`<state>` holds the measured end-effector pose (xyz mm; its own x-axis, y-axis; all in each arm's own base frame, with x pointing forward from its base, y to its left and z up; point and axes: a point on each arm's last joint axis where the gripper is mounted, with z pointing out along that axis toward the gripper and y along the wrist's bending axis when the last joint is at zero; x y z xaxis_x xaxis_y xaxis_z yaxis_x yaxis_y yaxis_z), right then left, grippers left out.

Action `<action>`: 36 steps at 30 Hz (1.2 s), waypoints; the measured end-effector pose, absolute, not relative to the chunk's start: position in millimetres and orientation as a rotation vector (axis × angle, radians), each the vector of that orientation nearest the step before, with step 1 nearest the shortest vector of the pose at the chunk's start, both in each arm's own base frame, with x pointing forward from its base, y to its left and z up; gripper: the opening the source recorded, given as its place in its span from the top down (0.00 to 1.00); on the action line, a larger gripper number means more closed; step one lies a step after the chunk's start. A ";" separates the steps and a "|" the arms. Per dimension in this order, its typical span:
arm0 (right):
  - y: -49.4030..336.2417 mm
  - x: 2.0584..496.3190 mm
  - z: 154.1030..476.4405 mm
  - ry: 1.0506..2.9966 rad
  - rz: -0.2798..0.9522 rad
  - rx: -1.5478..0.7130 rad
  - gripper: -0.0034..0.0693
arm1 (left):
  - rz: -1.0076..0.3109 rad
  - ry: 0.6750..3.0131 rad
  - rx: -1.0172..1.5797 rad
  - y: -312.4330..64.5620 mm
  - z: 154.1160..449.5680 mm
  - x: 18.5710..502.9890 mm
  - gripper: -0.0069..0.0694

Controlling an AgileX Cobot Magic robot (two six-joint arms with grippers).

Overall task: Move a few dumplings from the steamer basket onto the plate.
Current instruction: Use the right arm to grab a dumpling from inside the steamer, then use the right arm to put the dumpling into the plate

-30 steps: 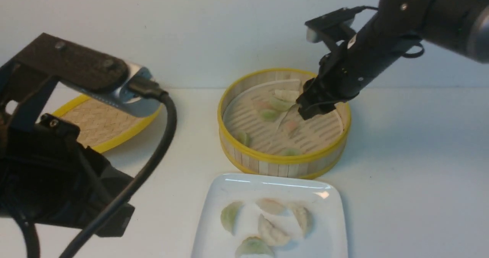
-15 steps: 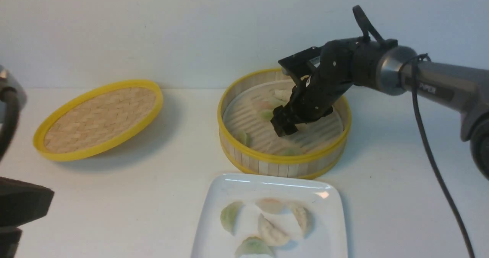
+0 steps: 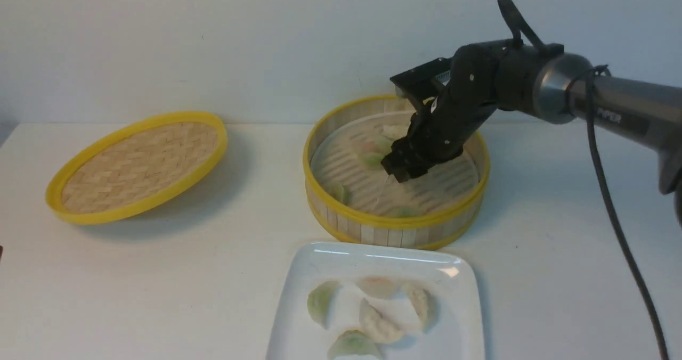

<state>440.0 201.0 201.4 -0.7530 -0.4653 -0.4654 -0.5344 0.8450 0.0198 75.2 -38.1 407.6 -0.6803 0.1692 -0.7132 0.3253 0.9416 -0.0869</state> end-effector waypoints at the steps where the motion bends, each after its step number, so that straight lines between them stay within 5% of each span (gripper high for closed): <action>1: 200.6 438.9 203.8 2.573 0.210 -0.740 0.50 | -0.263 2.329 0.347 -37.9 407.6 75.3 0.92; 9: 178.2 377.0 326.3 2.554 0.269 -0.771 0.50 | -0.220 2.316 0.339 -35.2 408.2 77.1 0.92; 13: 175.4 347.8 346.6 2.541 0.350 -0.783 0.50 | -0.202 2.266 0.334 -34.6 411.5 80.4 0.92; 24: 199.2 238.7 245.5 2.707 0.393 -1.056 0.50 | -0.203 2.196 0.333 -35.5 416.3 84.2 0.92; 30: 204.2 220.8 190.2 2.721 0.362 -1.031 0.50 | -0.202 2.196 0.333 -35.4 416.3 84.3 0.92; 36: 207.0 225.4 168.8 2.740 0.347 -0.990 0.50 | -0.201 2.195 0.335 -35.4 416.3 84.3 0.92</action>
